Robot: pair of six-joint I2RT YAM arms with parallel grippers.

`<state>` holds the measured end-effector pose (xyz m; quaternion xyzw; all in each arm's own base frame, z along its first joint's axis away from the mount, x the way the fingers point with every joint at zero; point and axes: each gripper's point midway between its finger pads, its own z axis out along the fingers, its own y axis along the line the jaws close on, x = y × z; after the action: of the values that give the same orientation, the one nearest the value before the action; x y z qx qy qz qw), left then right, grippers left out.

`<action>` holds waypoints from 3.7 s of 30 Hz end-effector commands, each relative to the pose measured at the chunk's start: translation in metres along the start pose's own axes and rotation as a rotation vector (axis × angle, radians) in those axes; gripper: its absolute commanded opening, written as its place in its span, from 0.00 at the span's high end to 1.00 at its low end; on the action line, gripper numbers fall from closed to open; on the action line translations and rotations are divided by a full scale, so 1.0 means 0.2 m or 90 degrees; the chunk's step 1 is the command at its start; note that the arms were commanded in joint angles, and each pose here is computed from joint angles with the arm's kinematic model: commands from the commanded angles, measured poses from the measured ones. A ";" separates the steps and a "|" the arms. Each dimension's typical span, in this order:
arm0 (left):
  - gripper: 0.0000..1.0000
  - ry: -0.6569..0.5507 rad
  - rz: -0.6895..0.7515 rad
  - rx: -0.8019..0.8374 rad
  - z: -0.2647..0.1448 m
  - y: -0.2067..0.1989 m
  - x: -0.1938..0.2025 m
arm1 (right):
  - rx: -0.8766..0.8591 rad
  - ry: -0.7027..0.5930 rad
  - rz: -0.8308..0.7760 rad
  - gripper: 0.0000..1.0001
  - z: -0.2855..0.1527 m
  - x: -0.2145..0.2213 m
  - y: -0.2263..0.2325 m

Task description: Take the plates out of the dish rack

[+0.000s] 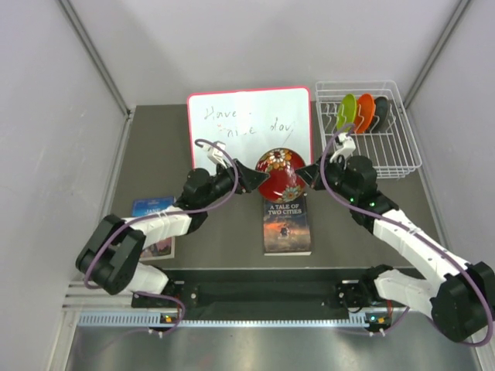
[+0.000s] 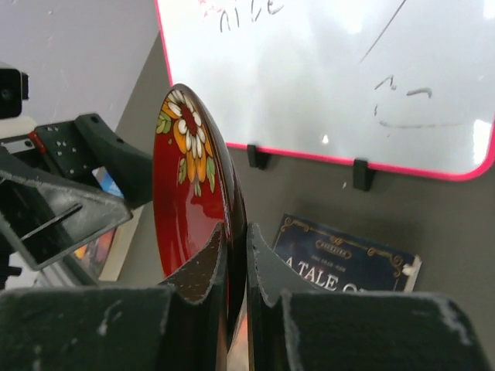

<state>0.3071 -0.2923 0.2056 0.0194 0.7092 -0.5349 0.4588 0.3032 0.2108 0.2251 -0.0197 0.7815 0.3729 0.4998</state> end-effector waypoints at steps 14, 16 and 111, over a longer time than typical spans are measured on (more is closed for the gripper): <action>1.00 0.013 -0.014 0.061 -0.01 -0.04 0.11 | -0.125 -0.049 0.038 0.80 -0.03 -0.09 0.23; 1.00 0.032 -0.003 0.022 -0.05 0.00 0.13 | -0.077 -0.064 0.004 0.71 -0.03 -0.15 0.18; 0.25 0.010 0.175 -0.449 -0.43 0.54 -0.02 | 0.597 -0.064 -0.305 1.00 0.47 -1.25 -1.39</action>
<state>0.2878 -0.1606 0.0992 -0.0595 0.8673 -0.1693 0.4644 0.6171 -0.0288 0.1499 0.0407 0.8775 -0.0690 0.4728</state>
